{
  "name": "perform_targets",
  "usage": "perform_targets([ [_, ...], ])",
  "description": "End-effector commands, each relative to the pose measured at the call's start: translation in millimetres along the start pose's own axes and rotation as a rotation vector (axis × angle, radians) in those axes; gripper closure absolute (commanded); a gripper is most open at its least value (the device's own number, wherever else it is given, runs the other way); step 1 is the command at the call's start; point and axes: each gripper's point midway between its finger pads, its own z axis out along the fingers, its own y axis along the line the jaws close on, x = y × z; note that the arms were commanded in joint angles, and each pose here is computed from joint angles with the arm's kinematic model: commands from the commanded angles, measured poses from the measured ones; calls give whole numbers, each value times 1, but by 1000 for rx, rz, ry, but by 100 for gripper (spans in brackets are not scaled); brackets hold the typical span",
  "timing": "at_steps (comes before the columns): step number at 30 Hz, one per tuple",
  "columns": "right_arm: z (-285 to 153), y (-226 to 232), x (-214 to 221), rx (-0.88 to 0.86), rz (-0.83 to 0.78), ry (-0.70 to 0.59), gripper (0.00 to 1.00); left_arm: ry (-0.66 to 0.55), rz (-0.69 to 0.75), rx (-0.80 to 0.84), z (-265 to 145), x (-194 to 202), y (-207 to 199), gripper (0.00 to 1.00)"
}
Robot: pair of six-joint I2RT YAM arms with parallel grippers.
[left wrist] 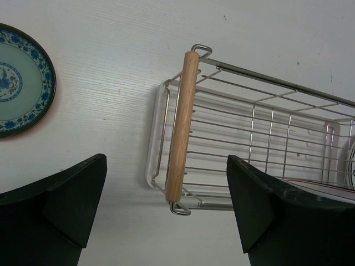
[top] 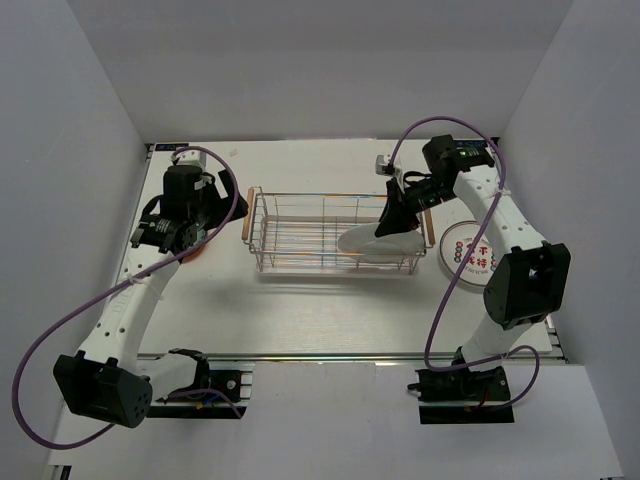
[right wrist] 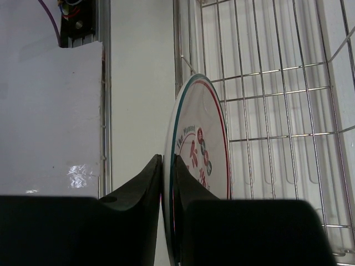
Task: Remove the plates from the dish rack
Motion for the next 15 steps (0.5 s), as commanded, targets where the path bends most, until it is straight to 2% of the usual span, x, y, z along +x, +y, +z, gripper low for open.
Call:
perform_targets([
  [1,-10,-1,-19,31,-104,-21,100,-49,-1,51,-9,-17,-14,2],
  [15,-33,32,-53,69,-167,-53,100,-72,10,75,-19,-21,-17,2],
])
